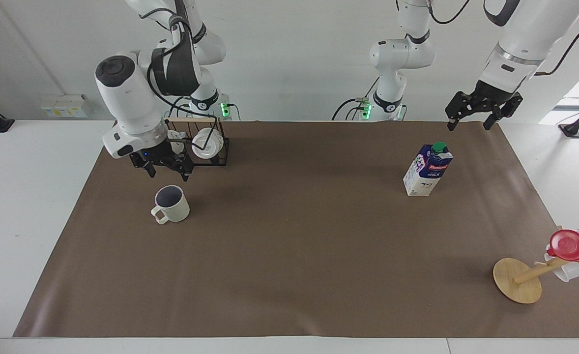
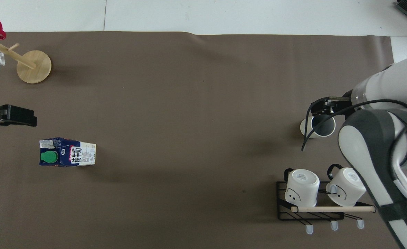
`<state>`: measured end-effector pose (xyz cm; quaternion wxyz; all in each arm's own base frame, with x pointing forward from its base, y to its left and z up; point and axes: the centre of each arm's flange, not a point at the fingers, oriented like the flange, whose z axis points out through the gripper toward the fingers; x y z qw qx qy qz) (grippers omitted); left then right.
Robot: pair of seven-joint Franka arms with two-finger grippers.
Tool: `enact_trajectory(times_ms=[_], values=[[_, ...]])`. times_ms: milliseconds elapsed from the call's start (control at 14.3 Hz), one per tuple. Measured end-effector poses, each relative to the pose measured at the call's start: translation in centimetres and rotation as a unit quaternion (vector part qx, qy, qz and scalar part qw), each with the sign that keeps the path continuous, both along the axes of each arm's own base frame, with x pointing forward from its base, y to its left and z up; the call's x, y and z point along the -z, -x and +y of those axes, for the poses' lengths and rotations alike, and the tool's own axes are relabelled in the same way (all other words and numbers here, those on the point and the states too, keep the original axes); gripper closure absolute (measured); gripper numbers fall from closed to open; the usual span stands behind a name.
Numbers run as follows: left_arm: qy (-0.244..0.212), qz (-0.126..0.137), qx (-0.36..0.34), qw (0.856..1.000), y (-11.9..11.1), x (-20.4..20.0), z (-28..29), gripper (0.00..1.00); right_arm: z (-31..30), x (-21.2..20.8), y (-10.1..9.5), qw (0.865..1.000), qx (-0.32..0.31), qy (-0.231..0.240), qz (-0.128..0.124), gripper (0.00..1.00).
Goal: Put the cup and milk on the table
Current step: 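Reach the right gripper to the white mug and grasp its rim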
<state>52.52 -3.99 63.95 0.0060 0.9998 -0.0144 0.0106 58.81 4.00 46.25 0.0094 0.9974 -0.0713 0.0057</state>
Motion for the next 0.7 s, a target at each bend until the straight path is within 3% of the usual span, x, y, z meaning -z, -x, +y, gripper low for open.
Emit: enact_trajectory(times_ms=[697], values=[[0.000, 0.000, 0.000, 1.000, 0.0, 0.0, 0.0, 0.00, -2.2, 10.6, 1.5, 1.000, 0.018, 0.002, 0.005, 0.00]])
